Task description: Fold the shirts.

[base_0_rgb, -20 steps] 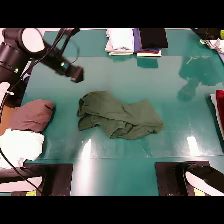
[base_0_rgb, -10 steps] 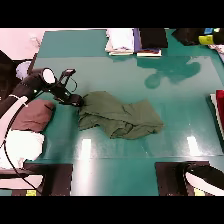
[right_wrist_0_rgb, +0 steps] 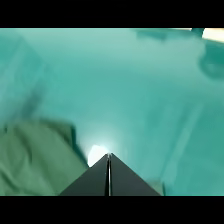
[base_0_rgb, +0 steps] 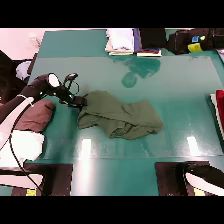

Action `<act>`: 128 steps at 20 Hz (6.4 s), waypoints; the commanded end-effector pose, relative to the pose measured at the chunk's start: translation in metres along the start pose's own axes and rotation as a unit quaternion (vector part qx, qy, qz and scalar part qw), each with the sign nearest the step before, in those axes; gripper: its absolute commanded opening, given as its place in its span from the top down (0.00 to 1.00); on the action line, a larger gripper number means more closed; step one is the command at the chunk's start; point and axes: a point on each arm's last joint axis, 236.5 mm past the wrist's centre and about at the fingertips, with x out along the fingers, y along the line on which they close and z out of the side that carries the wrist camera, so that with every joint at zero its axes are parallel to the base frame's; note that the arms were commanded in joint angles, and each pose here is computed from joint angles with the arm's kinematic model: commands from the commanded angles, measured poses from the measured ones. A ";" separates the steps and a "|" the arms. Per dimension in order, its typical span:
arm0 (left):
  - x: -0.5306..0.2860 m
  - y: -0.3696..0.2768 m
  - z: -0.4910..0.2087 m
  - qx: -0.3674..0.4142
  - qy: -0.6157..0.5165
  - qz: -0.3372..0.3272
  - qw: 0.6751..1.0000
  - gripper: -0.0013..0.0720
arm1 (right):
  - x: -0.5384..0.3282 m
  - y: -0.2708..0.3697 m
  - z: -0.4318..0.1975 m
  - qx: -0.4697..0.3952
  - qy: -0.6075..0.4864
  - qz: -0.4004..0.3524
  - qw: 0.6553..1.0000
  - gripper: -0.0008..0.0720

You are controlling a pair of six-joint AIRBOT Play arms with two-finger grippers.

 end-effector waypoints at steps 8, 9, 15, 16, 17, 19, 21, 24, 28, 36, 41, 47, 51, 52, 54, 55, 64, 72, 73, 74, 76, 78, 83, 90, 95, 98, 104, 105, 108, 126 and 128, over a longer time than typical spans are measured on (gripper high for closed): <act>-0.051 -0.006 0.024 0.049 -0.051 0.021 0.997 0.94 | 0.050 -0.098 -0.285 0.172 0.354 -0.080 0.916 0.25; -0.051 -0.006 0.024 0.049 -0.051 0.021 0.997 0.94 | 0.052 -0.099 -0.313 0.194 0.387 -0.087 0.897 0.26; -0.051 -0.006 0.022 0.048 -0.046 0.021 0.998 0.94 | 0.095 -0.083 -0.359 0.281 0.416 -0.056 0.863 0.30; -0.051 -0.006 0.022 0.048 -0.046 0.021 0.998 0.94 | 0.101 -0.082 -0.357 0.286 0.410 -0.052 0.864 0.32; -0.051 -0.006 0.022 0.048 -0.046 0.021 0.998 0.94 | 0.104 -0.083 -0.355 0.283 0.409 -0.052 0.866 0.39; -0.051 -0.006 0.022 0.048 -0.046 0.021 0.998 0.94 | 0.109 -0.080 -0.352 0.273 0.413 -0.051 0.867 0.40; -0.051 -0.006 0.021 0.048 -0.045 0.021 0.998 0.94 | 0.114 -0.074 -0.353 0.258 0.417 -0.048 0.870 0.72; -0.052 -0.005 0.018 0.050 -0.038 0.022 0.998 0.94 | 0.121 -0.069 -0.349 0.217 0.403 -0.042 0.888 0.96; -0.111 -0.003 0.039 0.083 -0.110 0.066 0.988 0.94 | 0.091 -0.095 -0.272 0.117 0.308 -0.095 0.939 0.96; -0.385 -0.084 0.038 0.150 -0.420 0.065 0.893 0.94 | -0.137 -0.075 -0.011 -0.005 -0.110 -0.181 0.977 0.96; -0.497 -0.121 -0.017 0.175 -0.540 0.049 0.822 0.94 | -0.251 -0.044 0.036 -0.018 -0.259 -0.175 0.950 0.96; -0.575 -0.164 -0.049 0.201 -0.626 -0.005 0.754 0.94 | -0.315 -0.054 0.067 -0.008 -0.313 -0.227 0.922 0.96; -0.523 -0.143 -0.010 0.188 -0.561 0.017 0.806 0.94 | -0.261 -0.071 0.089 -0.001 -0.260 -0.226 0.939 0.96; -0.491 -0.131 0.008 0.180 -0.522 0.028 0.833 0.94 | -0.228 -0.078 0.090 0.003 -0.229 -0.216 0.949 0.96; -0.414 -0.107 0.039 0.164 -0.426 0.038 0.889 0.94 | -0.148 -0.096 0.074 0.012 -0.141 -0.200 0.969 0.96; -0.366 -0.094 0.054 0.152 -0.369 0.038 0.916 0.94 | -0.108 -0.109 0.061 0.020 -0.091 -0.200 0.975 0.96; -0.080 -0.006 0.144 0.075 -0.188 0.047 0.978 0.94 | 0.120 -0.188 -0.039 0.045 0.146 -0.197 0.968 0.96; -0.091 0.015 0.113 0.059 -0.107 0.060 0.991 0.32 | 0.113 -0.191 -0.038 0.054 0.168 -0.200 0.964 0.40; -0.101 0.026 0.099 0.051 -0.086 0.068 0.993 0.32 | 0.102 -0.189 -0.043 0.058 0.183 -0.202 0.960 0.40; -0.110 0.040 0.084 0.035 -0.069 0.082 0.994 0.43 | 0.090 -0.191 -0.051 0.062 0.199 -0.205 0.956 0.40; -0.117 0.065 0.051 -0.004 -0.052 0.096 0.994 0.47 | 0.068 -0.189 -0.079 0.070 0.231 -0.207 0.948 0.40; -0.110 0.079 0.015 -0.033 -0.037 0.099 0.994 0.47 | 0.052 -0.188 -0.120 0.084 0.260 -0.208 0.939 0.40; -0.077 0.083 -0.050 -0.055 0.007 0.091 0.994 0.47 | 0.030 -0.171 -0.263 0.157 0.351 -0.188 0.904 0.34; -0.069 0.079 -0.053 -0.062 0.008 0.079 0.995 0.47 | 0.041 -0.124 -0.381 0.301 0.399 -0.118 0.858 0.29; -0.069 0.079 -0.053 -0.062 0.008 0.079 0.995 0.47 | 0.067 -0.109 -0.382 0.286 0.401 -0.102 0.864 0.37; -0.069 0.079 -0.054 -0.061 0.008 0.079 0.995 0.46 | 0.080 -0.105 -0.366 0.267 0.395 -0.100 0.873 0.49; -0.060 0.085 -0.050 -0.061 0.009 0.084 0.995 0.25 | 0.077 -0.112 -0.354 0.221 0.388 -0.120 0.887 0.96; -0.055 0.086 -0.050 -0.063 0.014 0.084 0.994 0.23 | 0.076 -0.112 -0.352 0.220 0.384 -0.119 0.889 0.96; -0.035 0.091 -0.057 -0.071 0.046 0.079 0.993 0.23 | 0.074 -0.111 -0.348 0.219 0.376 -0.119 0.892 0.96; -0.119 0.038 -0.008 -0.014 -0.066 0.046 0.997 0.94 | 0.058 -0.104 -0.240 0.171 0.272 -0.100 0.942 0.96; -0.204 0.013 0.016 0.019 -0.181 0.054 0.982 0.94 | 0.027 -0.097 -0.169 0.141 0.169 -0.101 0.970 0.96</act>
